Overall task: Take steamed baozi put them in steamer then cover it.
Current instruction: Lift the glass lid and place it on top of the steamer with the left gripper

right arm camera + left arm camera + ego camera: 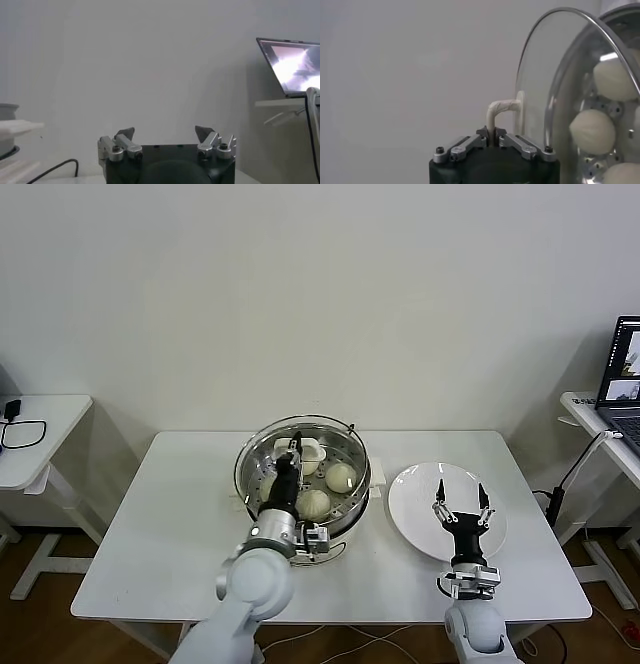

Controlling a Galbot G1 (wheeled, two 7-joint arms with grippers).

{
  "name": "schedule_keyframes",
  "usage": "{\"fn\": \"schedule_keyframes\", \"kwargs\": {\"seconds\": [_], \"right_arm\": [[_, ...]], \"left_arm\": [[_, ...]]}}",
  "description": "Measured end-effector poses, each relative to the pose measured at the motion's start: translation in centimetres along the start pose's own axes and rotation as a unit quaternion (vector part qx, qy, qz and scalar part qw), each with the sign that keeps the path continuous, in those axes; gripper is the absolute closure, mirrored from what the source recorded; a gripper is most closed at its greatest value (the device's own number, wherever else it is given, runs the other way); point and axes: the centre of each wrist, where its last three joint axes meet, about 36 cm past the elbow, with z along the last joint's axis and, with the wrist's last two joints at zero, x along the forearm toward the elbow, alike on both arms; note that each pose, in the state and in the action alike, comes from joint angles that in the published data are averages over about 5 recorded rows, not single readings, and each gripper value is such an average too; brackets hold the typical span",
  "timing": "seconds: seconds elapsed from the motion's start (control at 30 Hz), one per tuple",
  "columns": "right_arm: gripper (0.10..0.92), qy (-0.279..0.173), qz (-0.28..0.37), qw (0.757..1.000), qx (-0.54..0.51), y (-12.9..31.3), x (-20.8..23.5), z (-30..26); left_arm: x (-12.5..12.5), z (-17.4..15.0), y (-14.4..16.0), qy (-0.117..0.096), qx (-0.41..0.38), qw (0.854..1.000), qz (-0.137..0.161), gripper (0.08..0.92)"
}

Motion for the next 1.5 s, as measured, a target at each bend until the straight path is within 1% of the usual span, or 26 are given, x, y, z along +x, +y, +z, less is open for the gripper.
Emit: {"fn": "schedule_keyframes", "kwargs": {"seconds": [0.3, 0.63, 1.13, 1.5], "right_arm": [[0.200, 0.004, 0.002, 1.000, 0.001, -0.1, 0.3, 0.2], [0.200, 0.006, 0.002, 1.000, 0.003, -0.2, 0.4, 0.3], [0.200, 0.007, 0.003, 1.000, 0.006, -0.2, 0.2, 0.6], [0.200, 0.006, 0.002, 1.000, 0.009, -0.2, 0.1, 0.8]], "left_arm": [[-0.8, -1.0, -1.0, 0.007, -0.024, 1.000, 0.014, 0.811], [-1.8, -1.7, -1.7, 0.007, -0.043, 0.999, 0.016, 0.811], [-2.7, -2.0, -2.8, 0.010, -0.059, 0.998, 0.022, 0.811], [-2.8, -1.7, -3.1, 0.014, -0.062, 0.998, 0.022, 0.811]]}}
